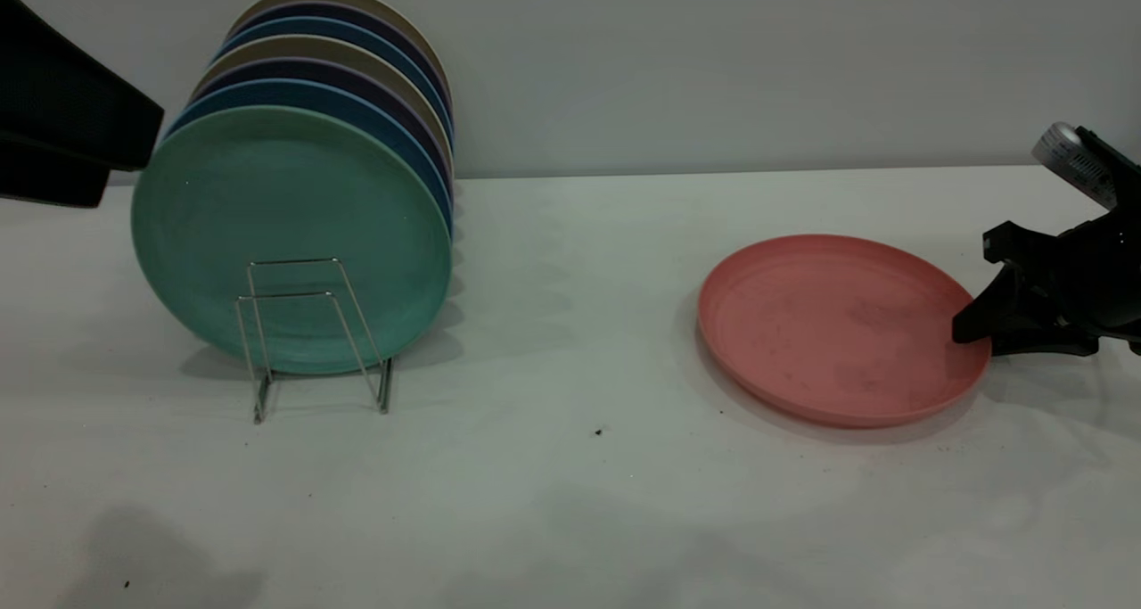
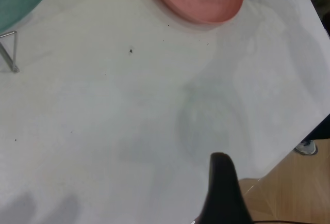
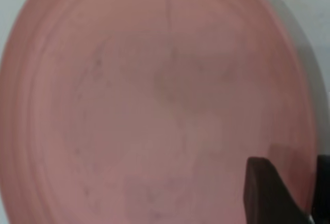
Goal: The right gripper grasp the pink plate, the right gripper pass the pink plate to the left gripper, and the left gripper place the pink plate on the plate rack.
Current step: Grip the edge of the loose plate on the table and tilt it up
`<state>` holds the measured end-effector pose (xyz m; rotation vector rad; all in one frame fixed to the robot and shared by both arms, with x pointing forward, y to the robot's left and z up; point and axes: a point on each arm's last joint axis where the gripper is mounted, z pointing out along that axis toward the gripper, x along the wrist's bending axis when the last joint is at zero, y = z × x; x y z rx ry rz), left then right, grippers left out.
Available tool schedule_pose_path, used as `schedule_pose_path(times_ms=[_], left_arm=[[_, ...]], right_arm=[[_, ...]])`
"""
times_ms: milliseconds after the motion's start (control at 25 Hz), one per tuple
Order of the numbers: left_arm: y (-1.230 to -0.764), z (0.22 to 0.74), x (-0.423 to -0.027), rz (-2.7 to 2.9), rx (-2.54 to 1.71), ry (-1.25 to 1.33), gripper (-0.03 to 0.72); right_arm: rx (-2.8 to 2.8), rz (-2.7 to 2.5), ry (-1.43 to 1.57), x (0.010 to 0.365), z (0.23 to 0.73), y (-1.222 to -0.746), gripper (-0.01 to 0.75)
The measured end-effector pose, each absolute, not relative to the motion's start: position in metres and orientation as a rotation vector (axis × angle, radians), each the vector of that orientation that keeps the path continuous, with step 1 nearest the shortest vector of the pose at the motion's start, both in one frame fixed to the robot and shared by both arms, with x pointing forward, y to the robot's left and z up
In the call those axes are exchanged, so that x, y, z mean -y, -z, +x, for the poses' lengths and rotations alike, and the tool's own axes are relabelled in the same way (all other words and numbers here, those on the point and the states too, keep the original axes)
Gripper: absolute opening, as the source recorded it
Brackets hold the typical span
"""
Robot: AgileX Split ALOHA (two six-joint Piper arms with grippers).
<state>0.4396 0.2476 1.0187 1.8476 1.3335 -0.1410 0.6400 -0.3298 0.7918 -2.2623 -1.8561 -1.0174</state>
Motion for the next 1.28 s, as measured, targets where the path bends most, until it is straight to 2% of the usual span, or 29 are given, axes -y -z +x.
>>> schedule_pose_path(times_ms=[360,520,600,920,1280], left_arm=[[-1.019,0.439,-0.247,1.850,-1.328,0.154,0.545],[-1.019,0.439,-0.247,1.850,-1.328,0.154,0.545],[-1.019,0.439,-0.247,1.850,-1.328,0.154,0.545],[-1.020,0.440,-0.246,1.820,-1.334,0.163,0.545],[-1.001,0.459,-0.243,1.745,-1.382,0.272,0.545]], right_arm=[[1.767,-2.299,1.009,0.329,0.640,-0.780,0.198],[1.751,-2.295,1.008,0.328,0.639,-0.778,0.049],[1.745,-2.290,1.013,0.328,0.639,-0.778,0.016],[1.762,-2.125,1.061,0.318,0.635,-0.781,0.011],[1.959,-1.894,1.104,0.312,0.633,-0.820,0.011]])
